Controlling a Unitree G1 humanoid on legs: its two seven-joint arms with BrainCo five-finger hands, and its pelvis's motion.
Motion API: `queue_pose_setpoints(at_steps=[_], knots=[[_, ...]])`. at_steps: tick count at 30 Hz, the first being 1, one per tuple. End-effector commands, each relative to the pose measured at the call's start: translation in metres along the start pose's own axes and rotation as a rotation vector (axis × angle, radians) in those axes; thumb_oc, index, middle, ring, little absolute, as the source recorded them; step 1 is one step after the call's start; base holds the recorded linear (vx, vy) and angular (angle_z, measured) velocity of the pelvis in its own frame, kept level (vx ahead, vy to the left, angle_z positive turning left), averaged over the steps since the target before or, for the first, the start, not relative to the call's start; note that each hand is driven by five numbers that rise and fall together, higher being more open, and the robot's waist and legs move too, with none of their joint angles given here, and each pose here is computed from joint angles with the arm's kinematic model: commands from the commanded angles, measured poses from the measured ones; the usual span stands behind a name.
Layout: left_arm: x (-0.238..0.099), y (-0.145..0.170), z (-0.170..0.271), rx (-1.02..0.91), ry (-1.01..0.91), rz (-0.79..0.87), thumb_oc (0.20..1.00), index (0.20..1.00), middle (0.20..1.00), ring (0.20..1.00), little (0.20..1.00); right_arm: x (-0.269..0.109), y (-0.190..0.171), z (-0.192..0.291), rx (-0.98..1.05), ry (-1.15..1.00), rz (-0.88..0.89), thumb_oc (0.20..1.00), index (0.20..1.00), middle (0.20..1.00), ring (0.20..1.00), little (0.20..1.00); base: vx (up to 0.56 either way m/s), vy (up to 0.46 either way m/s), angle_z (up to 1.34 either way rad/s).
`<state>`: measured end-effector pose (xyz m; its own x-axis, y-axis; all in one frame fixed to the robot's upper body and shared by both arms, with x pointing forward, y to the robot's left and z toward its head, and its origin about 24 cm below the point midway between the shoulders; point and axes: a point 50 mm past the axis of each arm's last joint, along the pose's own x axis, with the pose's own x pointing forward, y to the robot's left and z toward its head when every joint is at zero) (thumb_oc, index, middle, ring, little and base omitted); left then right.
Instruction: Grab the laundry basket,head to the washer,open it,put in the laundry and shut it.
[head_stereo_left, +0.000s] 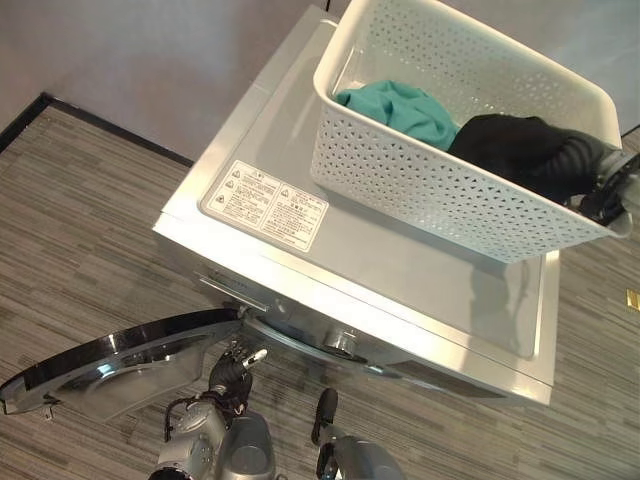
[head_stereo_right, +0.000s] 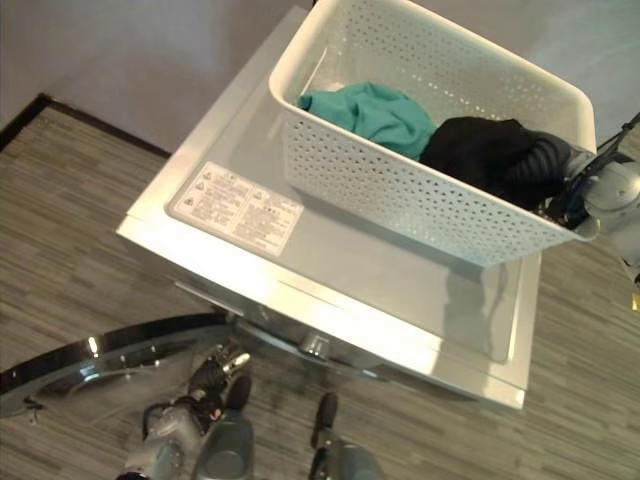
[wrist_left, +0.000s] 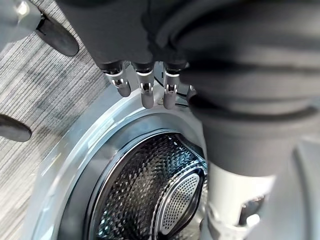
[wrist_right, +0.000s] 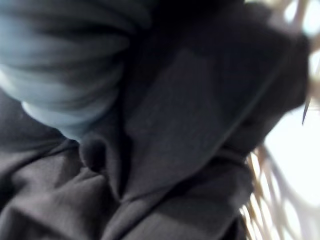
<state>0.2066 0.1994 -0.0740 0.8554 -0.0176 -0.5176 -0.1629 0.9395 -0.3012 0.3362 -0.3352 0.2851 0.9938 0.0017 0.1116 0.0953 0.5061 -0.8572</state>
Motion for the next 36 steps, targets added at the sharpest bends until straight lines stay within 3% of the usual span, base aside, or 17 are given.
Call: queue_pose_setpoints(at_steps=[1,9,14,24,34,36], knots=[[-0.003,0.006,-0.004,0.071,0.005,0.014,1.000,1.000,1.000,1.000,1.000,-0.013,-0.064,0.025,0.114,-0.133,-0.447,0.200,0.200,0.200,0.200,0.200,0.05,-0.001,0.03],[-0.004,0.017,-0.006,0.114,0.022,0.089,1.000,1.000,1.000,1.000,1.000,-0.028,-0.110,0.083,0.311,-0.397,-0.853,0.200,0.200,0.200,0.200,0.200,0.03,0.004,-0.04],[-0.003,0.009,-0.007,0.168,0.026,0.071,1.000,1.000,1.000,1.000,1.000,-0.034,-0.111,0.101,0.380,-0.488,-0.997,0.200,0.200,0.200,0.200,0.200,0.00,0.033,-0.07],[-0.004,0.008,-0.006,0.241,0.018,0.049,1.000,1.000,1.000,1.000,1.000,-0.058,-0.095,0.072,0.333,-0.467,-1.047,0.200,0.200,0.200,0.200,0.200,-0.03,0.050,-0.06],[-0.012,0.021,-0.021,0.195,0.071,0.120,1.000,1.000,1.000,1.000,1.000,-0.110,-0.040,0.024,0.273,-0.385,-1.037,0.200,0.200,0.200,0.200,0.200,-0.02,0.050,-0.37],[-0.016,0.030,-0.022,0.207,0.072,0.147,1.000,1.000,1.000,1.000,1.000,-0.130,-0.016,0.000,0.257,-0.283,-0.974,0.200,0.200,0.200,0.200,0.200,-0.03,0.044,-0.37]])
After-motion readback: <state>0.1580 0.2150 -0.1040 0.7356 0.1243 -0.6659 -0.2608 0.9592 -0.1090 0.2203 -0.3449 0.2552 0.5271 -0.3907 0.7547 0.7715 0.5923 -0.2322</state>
